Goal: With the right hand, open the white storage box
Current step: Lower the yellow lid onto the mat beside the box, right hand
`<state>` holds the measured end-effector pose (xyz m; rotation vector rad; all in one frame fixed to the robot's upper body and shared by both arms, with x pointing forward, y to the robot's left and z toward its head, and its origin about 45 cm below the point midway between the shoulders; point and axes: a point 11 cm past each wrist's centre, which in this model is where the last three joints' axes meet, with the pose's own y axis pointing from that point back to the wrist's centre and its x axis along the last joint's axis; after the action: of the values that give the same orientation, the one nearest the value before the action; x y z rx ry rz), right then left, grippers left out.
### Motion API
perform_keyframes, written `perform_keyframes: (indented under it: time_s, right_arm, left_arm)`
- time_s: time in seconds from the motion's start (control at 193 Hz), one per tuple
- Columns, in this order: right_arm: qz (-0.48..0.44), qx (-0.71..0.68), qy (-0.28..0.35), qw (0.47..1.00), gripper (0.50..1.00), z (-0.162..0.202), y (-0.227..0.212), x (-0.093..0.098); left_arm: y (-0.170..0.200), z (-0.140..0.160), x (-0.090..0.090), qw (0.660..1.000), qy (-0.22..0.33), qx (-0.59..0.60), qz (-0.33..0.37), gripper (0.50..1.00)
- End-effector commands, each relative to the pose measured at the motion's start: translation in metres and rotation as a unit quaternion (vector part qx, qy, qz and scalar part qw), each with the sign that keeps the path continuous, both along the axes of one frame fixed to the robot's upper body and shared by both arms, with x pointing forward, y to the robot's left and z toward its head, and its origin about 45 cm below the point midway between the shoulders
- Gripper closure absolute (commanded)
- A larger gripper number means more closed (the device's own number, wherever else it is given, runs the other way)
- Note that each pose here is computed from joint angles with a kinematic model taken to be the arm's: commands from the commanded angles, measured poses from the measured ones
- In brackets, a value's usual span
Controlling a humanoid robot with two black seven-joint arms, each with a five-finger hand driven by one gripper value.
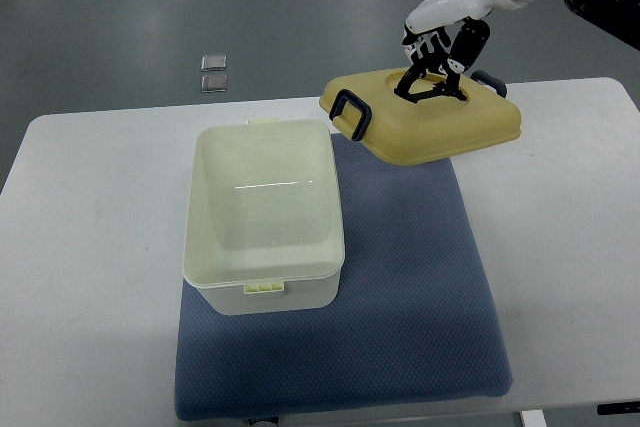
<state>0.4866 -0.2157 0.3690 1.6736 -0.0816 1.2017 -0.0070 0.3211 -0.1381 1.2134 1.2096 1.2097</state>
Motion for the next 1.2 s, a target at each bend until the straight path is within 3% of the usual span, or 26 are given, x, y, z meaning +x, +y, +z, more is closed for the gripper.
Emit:
perform_keyframes:
  time_s: [0.0, 0.456, 0.813, 1.197]
  right_arm:
    - [-0.018, -0.004, 0.007, 1.000, 1.000, -0.012, -0.016, 0.000]
    - [-0.085, -0.004, 0.043, 0.995, 1.000, -0.072, -0.051, -0.004]
    - [-0.124, 0.056, 0.061, 0.989, 1.000, -0.103, -0.027, -0.007]
    - [-0.119, 0.056, 0.089, 0.987, 1.000, -0.140, -0.016, -0.022]
  left_arm:
    - [0.000, 0.000, 0.000, 1.000, 0.000, 0.000, 0.000, 0.500]
    - [0.000, 0.000, 0.000, 1.000, 0.000, 0.000, 0.000, 0.500]
    - [0.000, 0.000, 0.000, 1.000, 0.000, 0.000, 0.000, 0.500]
    - [0.000, 0.000, 0.000, 1.000, 0.000, 0.000, 0.000, 0.500]
